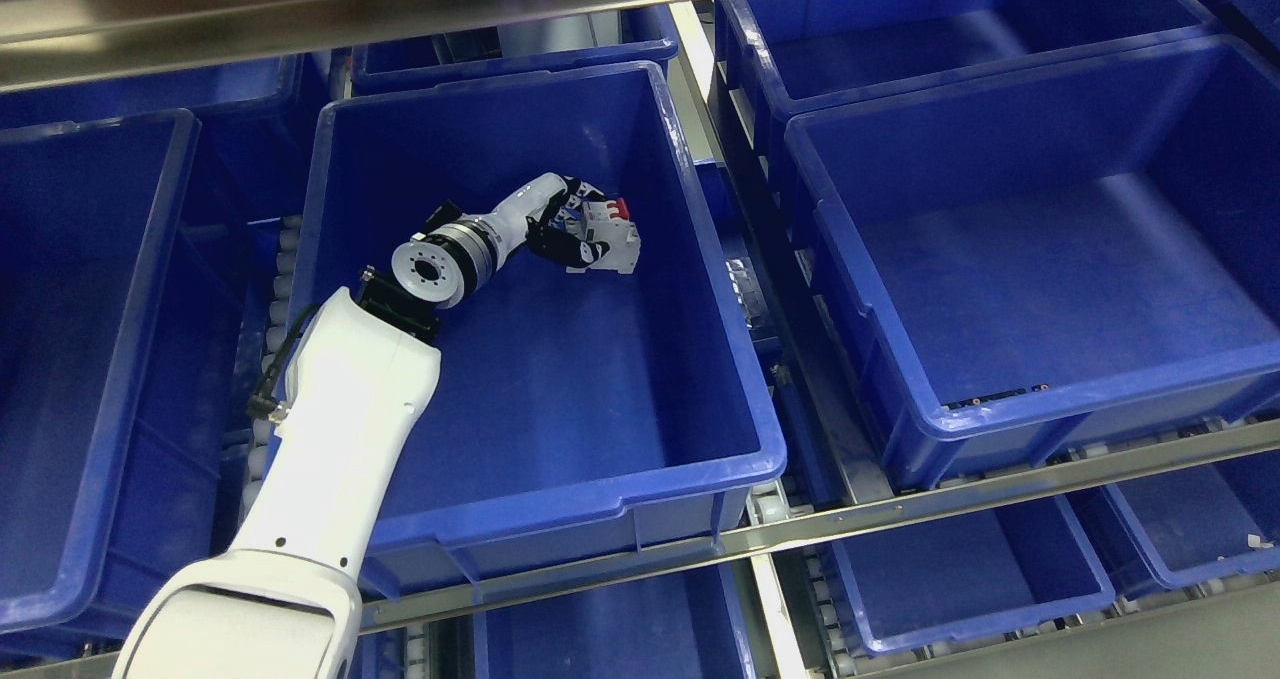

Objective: Place circuit breaker on shelf
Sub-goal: 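Open the left hand to drop the breaker into the bin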

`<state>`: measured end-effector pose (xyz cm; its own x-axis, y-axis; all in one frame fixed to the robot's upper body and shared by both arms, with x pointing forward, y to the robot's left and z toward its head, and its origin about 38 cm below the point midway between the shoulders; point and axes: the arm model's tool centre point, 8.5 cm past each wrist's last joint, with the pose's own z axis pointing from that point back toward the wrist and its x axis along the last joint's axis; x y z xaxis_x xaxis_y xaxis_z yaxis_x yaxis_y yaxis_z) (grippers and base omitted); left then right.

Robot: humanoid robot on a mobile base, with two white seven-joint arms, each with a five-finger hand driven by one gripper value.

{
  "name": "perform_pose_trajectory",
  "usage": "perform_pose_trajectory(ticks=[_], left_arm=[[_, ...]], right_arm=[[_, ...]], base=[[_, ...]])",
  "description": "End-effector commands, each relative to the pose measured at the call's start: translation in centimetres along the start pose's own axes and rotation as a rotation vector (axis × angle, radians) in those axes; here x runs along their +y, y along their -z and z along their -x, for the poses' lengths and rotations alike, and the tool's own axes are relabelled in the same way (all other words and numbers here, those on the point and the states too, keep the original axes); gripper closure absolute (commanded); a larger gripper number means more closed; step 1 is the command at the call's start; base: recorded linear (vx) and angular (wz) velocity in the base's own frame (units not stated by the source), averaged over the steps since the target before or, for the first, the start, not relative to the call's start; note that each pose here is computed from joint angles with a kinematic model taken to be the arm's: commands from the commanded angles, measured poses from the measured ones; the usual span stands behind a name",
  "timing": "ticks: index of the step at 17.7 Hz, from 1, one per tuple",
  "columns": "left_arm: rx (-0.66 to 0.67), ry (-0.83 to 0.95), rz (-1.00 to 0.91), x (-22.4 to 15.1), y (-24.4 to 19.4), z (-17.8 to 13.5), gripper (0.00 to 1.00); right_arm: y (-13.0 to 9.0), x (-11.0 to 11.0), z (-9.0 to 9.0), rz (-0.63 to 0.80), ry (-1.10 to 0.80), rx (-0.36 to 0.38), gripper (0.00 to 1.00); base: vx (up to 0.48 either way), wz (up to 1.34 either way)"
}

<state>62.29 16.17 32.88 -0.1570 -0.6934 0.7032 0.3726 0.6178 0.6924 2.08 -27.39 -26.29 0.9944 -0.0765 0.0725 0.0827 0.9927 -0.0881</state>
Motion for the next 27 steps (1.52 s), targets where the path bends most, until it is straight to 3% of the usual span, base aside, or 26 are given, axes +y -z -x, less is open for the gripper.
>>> perform_pose_trajectory(ticks=[1,8,12,15,20,22,23,25,27], left_arm=[[0.11,0.048,0.04,-1.3,0.4,3.0,0.28],[0.063,0.051,-0.001,0.3,0.0,1.3,0.08],[-0.031,0.01,-0.128,5.4,-2.0,-1.7,0.05],[-0.085,-0.051,-0.242,11.7,-4.4,-7.0,0.01],[-0.222,-0.231,-0.406,15.7,-9.2,-10.5,0.01],[-0.302,-0.394,-0.625,20.3,-14.0,-8.4,0.0],[-0.324,-0.439,-0.668,20.6,-14.8,-7.3,0.0],[-0.465,-0.508,-0.736,18.8,-15.7,-5.2,0.0],[-0.563,-0.47,-0.833,16.6,-15.7,-3.3,0.0]], right_arm=[[0.0,-1.1,-0.1,0.016,-0.002,-0.002,0.0],[0.0,-1.1,-0.1,0.016,-0.002,-0.002,0.0],[0.0,-1.1,-0.1,0.016,-0.002,-0.002,0.0],[0.0,-1.1,-0.1,0.016,0.0,-0.002,0.0],[0.0,-1.1,-0.1,0.016,-0.002,-0.002,0.0],[0.0,-1.1,-0.1,0.016,-0.002,-0.002,0.0],[0.0,-1.1,-0.1,0.016,-0.002,-0.002,0.0],[0.0,-1.1,-0.1,0.016,-0.002,-0.002,0.0],[0.0,-1.1,-0.1,0.016,-0.002,-0.002,0.0]], base=[[0.019,-0.01],[-0.003,-0.01],[-0.074,0.02],[-0.171,0.13],[-0.162,0.06],[-0.145,-0.18],[-0.15,-0.3],[-0.174,-0.31],[-0.193,-0.29]])
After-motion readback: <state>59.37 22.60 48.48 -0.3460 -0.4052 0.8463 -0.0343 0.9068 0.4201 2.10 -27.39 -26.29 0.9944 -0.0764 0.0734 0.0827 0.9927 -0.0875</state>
